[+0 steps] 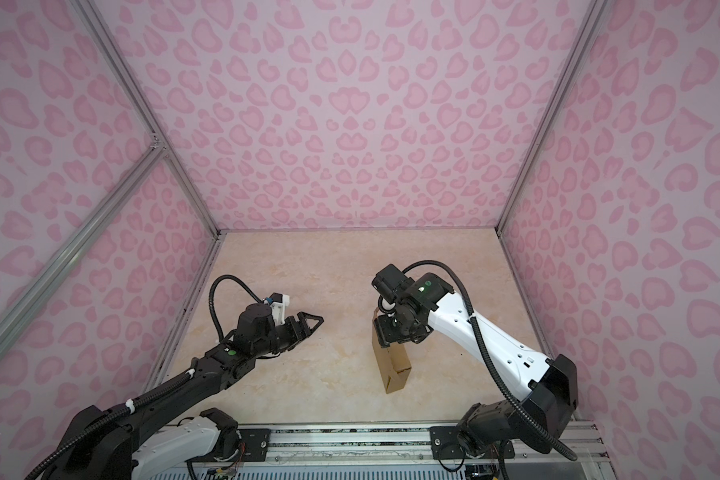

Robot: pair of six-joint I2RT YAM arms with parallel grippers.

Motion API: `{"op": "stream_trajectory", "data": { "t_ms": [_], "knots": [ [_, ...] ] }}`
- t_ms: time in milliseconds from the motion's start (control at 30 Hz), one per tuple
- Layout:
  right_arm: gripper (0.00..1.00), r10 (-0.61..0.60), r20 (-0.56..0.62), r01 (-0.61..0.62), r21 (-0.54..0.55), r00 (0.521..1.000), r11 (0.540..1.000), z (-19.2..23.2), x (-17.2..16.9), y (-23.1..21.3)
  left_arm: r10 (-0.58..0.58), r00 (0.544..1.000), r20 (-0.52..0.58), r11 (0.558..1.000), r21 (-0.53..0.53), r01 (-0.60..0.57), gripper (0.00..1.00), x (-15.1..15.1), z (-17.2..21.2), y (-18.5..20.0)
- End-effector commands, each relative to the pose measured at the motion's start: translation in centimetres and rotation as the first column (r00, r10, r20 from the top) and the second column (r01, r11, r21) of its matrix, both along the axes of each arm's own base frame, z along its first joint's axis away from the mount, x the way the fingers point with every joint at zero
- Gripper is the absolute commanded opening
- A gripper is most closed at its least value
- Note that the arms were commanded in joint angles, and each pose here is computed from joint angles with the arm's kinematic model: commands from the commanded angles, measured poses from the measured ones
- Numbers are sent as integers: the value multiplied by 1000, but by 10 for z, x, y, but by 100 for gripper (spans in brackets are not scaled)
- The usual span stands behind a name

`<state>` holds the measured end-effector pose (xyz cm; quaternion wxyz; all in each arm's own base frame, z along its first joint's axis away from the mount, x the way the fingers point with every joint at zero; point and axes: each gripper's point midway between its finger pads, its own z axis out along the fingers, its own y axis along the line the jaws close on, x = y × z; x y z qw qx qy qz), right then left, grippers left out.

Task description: Fold the paper box

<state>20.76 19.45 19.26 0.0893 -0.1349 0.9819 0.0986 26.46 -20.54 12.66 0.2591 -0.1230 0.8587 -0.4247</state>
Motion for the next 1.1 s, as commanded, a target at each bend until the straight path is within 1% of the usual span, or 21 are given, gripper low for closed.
{"op": "stream_trajectory", "data": {
  "t_ms": [0,133,200,300,333,367,533,667,733,800,933,1067],
  "knots": [
    [69,-13,37,12,21,999,1000,17,6,-6,-5,1000,16,1000,-25,5,82,2,5,-3],
    [69,-54,82,51,39,995,998,35,13,-18,-14,1000,-8,1000,-28,13,82,-1,-1,-5],
    [68,-113,122,110,31,986,993,43,20,-35,-25,999,-25,999,-25,24,82,-5,-6,-8],
    [68,-207,180,208,11,962,978,42,25,-67,-54,997,-52,998,-17,53,82,-13,-14,-17],
    [69,-220,197,224,4,955,975,39,25,-73,-69,997,-33,997,-29,68,82,-12,-10,-23],
    [70,-233,202,238,1,951,971,34,23,-78,-82,996,-37,996,-26,81,82,-14,-12,-27],
    [70,-339,111,336,49,934,941,-18,6,-94,-144,987,-68,990,-21,143,82,-21,-19,-45],
    [70,-374,65,367,98,925,925,-50,-6,-90,-214,974,-78,977,-24,213,82,-28,-20,-66],
    [70,-393,32,389,97,919,916,-68,-11,-90,-242,967,-76,970,-26,241,82,-29,-19,-75],
    [70,-409,-13,407,130,913,904,-84,-16,-84,-261,962,-75,965,-31,259,82,-28,-17,-82],
    [70,-444,-31,443,157,896,883,-103,-17,-81,-295,952,-86,955,-67,290,82,-28,-15,-95],
    [69,-458,-55,459,198,887,866,-118,-16,-69,-335,938,-91,941,-94,326,81,-28,-11,-109]
  ]
}}
